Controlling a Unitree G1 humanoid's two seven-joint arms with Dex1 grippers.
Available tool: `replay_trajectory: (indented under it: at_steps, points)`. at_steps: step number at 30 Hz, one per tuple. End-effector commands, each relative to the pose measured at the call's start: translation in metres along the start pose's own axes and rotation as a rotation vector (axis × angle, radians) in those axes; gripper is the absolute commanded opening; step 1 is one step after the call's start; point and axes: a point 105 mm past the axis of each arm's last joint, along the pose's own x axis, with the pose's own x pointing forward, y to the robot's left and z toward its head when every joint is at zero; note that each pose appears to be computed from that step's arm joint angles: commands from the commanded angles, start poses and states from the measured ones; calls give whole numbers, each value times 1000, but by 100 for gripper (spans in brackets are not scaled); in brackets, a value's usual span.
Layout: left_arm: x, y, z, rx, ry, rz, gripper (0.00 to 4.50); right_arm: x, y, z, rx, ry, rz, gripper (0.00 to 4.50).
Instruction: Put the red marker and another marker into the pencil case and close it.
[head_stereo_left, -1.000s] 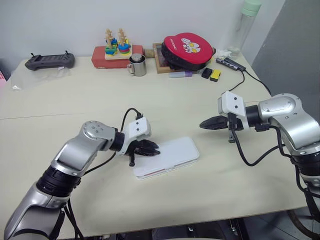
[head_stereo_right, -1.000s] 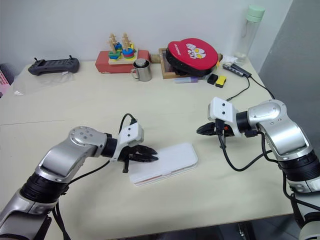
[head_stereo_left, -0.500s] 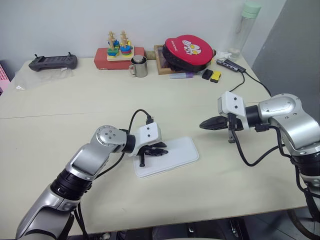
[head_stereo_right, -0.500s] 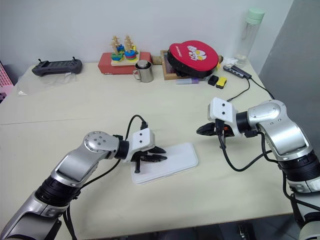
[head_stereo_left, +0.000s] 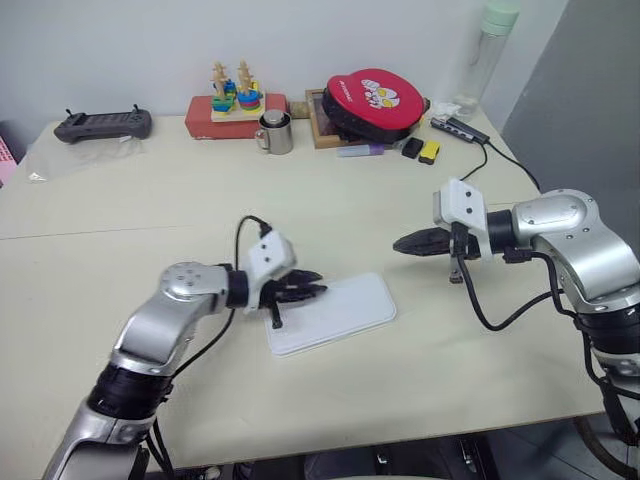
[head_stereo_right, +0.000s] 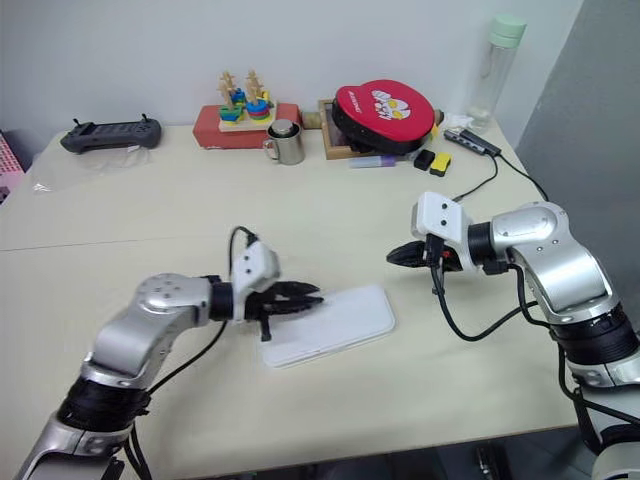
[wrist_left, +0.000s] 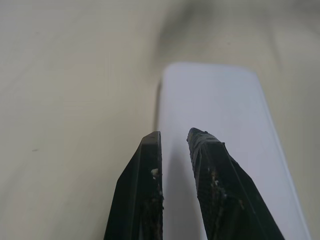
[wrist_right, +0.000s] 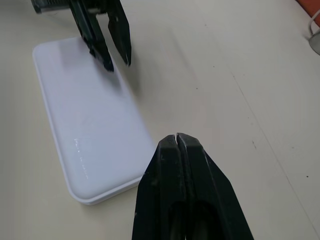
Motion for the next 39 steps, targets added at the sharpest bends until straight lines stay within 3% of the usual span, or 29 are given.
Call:
replay_trajectory:
  at_steps: [1, 6, 12, 18, 23, 30, 35, 39]
  points:
    - [-29, 2, 16, -17, -78, 121, 96, -7, -2, 5, 0, -40, -58, 0]
    - [-69, 1, 10, -96, -106, 388, 96, -3, -6, -13, 99, -73, -185, 0]
    - [-110, -2, -42, -216, -65, 821, 96, 12, -13, -42, 299, -138, -457, 0]
    - [-122, -15, -74, -280, -2, 983, 96, 14, -13, -56, 406, -176, -603, 0]
    - [-149, -17, -101, -365, 5, 1234, 96, 2, -16, -75, 473, -229, -840, 0]
    - [-173, -18, -120, -400, 23, 1357, 96, -21, -14, -113, 428, -136, -1087, 0]
    - [-179, -17, -121, -390, 24, 1356, 96, -31, 1, -135, 350, -43, -1127, 0]
    - [-185, -13, -117, -383, -3, 1366, 96, -31, 5, -138, 352, -42, -1127, 0]
